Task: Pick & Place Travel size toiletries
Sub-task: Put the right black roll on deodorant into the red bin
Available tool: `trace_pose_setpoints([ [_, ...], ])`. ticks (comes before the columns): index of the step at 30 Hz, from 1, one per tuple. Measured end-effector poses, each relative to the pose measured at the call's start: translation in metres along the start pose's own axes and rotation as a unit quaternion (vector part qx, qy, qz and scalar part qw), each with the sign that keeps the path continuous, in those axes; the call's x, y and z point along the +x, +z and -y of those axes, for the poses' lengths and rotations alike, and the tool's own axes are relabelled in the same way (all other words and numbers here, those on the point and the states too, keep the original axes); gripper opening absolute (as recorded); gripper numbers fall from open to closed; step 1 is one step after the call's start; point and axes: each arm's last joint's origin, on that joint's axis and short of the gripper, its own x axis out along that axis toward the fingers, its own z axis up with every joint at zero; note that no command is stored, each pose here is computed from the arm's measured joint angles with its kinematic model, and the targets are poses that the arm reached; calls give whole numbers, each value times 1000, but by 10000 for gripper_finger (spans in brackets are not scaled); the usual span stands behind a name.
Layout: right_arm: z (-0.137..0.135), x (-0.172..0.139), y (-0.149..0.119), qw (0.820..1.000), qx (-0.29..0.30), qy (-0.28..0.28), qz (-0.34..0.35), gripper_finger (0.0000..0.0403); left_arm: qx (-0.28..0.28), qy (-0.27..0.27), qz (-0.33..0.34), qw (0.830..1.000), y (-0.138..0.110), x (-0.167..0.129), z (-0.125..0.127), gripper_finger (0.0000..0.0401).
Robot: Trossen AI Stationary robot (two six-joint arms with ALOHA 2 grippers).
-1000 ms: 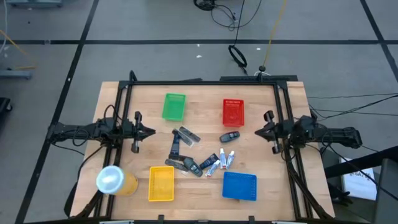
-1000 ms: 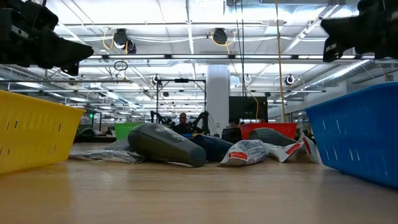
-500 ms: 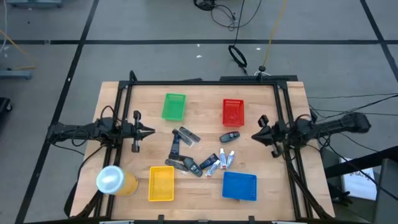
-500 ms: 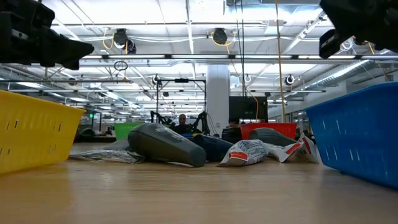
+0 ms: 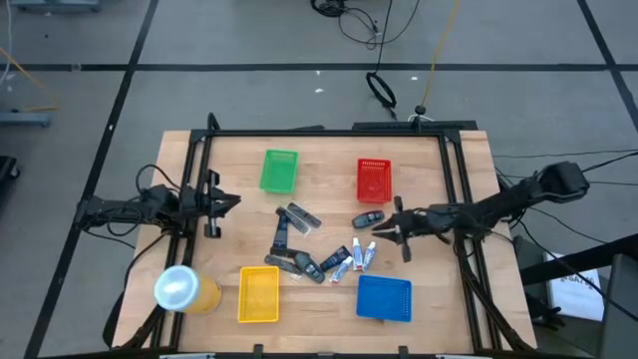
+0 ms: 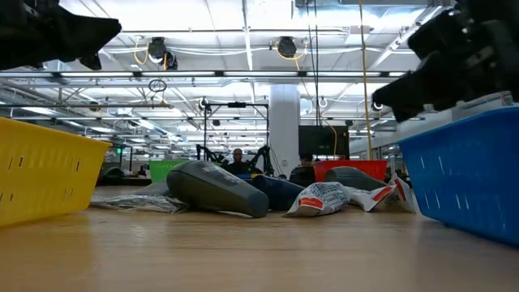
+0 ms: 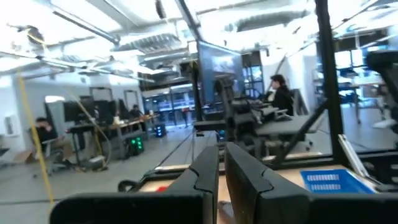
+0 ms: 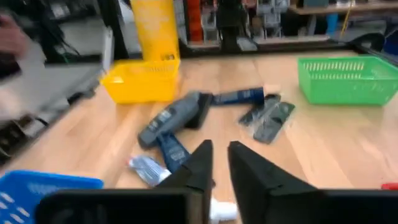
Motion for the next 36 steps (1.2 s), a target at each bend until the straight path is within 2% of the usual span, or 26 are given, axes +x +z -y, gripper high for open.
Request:
trace_pose_setpoints([
  [4, 5, 18, 10, 996, -14, -26, -83, 122, -22, 14, -7, 1000, -1, 0, -1, 31],
  [8, 11, 31, 19, 979, -39, -50, -193, 181, -33, 14, -16, 999, -3, 0, 0, 31],
  [13, 17, 47, 23, 965, -83, -54, -244, 244, -33, 14, -16, 999, -3, 0, 0, 31],
  [17, 22, 57, 14, 954, -116, -52, -273, 272, -34, 14, -17, 999, -3, 0, 0, 31],
  [21, 29, 63, 5, 946, -127, -61, -292, 278, -35, 14, -17, 999, -3, 0, 0, 31],
  [25, 36, 66, -5, 938, -122, -66, -318, 268, -35, 14, -17, 999, -3, 0, 0, 31],
  [30, 38, 69, -13, 929, -139, -58, -337, 235, -34, 14, -19, 999, -4, 0, 0, 31],
  [36, 34, 67, -12, 928, -150, -49, -338, 181, -34, 14, -20, 999, -4, 0, 0, 31],
])
